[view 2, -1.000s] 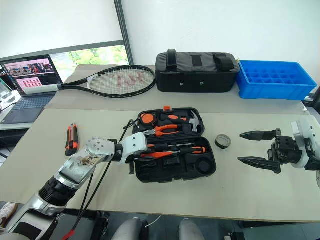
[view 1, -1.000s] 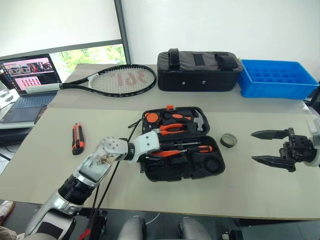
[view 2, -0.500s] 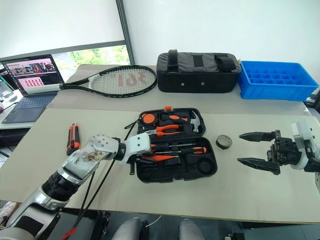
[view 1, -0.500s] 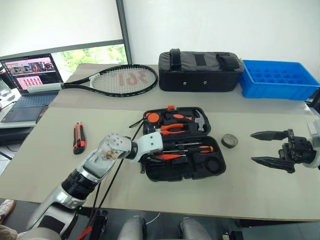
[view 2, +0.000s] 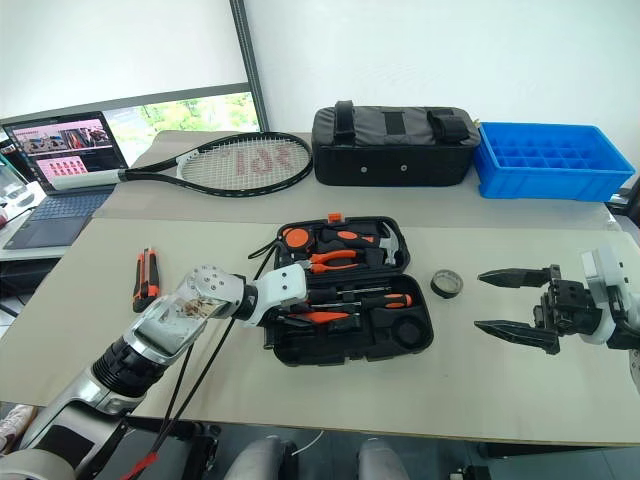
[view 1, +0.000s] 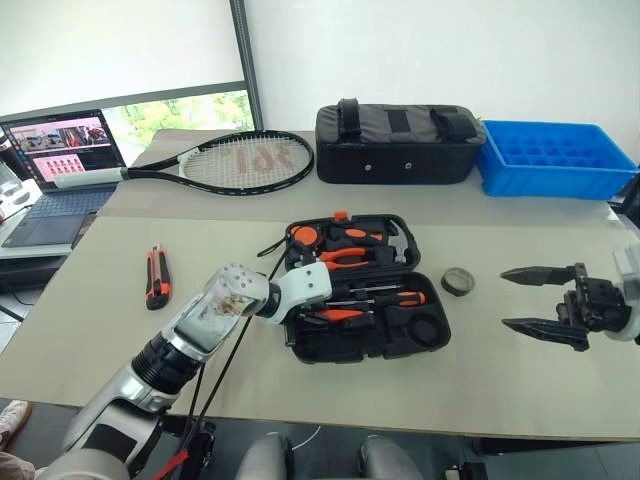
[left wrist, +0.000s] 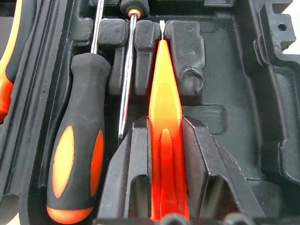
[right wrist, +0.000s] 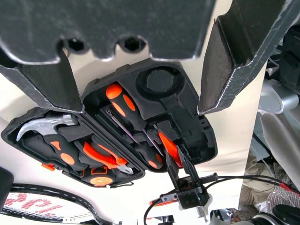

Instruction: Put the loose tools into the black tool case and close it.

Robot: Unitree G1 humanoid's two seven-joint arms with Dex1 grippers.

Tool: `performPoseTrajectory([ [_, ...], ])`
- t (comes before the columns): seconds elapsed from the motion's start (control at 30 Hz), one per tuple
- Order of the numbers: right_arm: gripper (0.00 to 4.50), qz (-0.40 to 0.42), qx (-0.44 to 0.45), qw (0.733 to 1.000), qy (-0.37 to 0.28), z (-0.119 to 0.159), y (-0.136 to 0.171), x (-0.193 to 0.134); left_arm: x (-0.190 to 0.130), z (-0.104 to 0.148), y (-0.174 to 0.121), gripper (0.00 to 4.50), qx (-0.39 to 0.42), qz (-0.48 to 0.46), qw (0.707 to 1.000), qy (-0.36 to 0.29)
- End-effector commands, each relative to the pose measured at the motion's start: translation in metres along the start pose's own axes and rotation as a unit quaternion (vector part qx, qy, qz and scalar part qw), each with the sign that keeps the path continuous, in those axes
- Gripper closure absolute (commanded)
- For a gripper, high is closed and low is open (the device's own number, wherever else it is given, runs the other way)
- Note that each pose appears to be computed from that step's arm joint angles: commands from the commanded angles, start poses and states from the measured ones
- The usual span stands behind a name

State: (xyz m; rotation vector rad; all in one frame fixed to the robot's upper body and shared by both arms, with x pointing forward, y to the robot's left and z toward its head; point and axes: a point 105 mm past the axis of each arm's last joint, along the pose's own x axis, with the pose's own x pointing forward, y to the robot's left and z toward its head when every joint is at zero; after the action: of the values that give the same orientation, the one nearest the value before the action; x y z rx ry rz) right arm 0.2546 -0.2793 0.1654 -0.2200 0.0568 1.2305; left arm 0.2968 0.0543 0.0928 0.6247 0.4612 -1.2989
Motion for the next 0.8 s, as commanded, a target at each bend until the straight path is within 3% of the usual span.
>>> performPoseTrajectory([
  [0.03,0.0,0.019,-0.035,0.999,-0.012,0.013,0.003,-0.002,0.003,-0.006,0.001,2.49,-0.031,0.016,0.999,-0.011],
  [0.13,0.0,0.018,-0.035,0.999,-0.012,0.013,0.003,-0.002,-0.011,0.008,0.013,1.42,-0.038,0.053,0.995,-0.071],
  [0.3,0.0,0.017,-0.035,0.999,-0.01,0.012,0.002,-0.002,-0.039,0.021,0.02,1.42,-0.014,0.086,0.987,-0.136],
  [0.57,0.0,0.02,-0.036,0.999,-0.011,0.011,0.002,0.001,-0.059,0.02,0.026,1.42,-0.017,0.11,0.975,-0.19],
  [0.7,0.0,0.018,-0.037,0.999,-0.011,0.011,0.001,0.001,-0.046,0.027,0.032,2.42,-0.046,0.144,0.957,-0.247],
  [0.8,0.0,0.018,-0.038,0.999,-0.011,0.01,0.002,0.001,-0.031,0.022,0.026,3.56,-0.054,0.143,0.958,-0.243],
])
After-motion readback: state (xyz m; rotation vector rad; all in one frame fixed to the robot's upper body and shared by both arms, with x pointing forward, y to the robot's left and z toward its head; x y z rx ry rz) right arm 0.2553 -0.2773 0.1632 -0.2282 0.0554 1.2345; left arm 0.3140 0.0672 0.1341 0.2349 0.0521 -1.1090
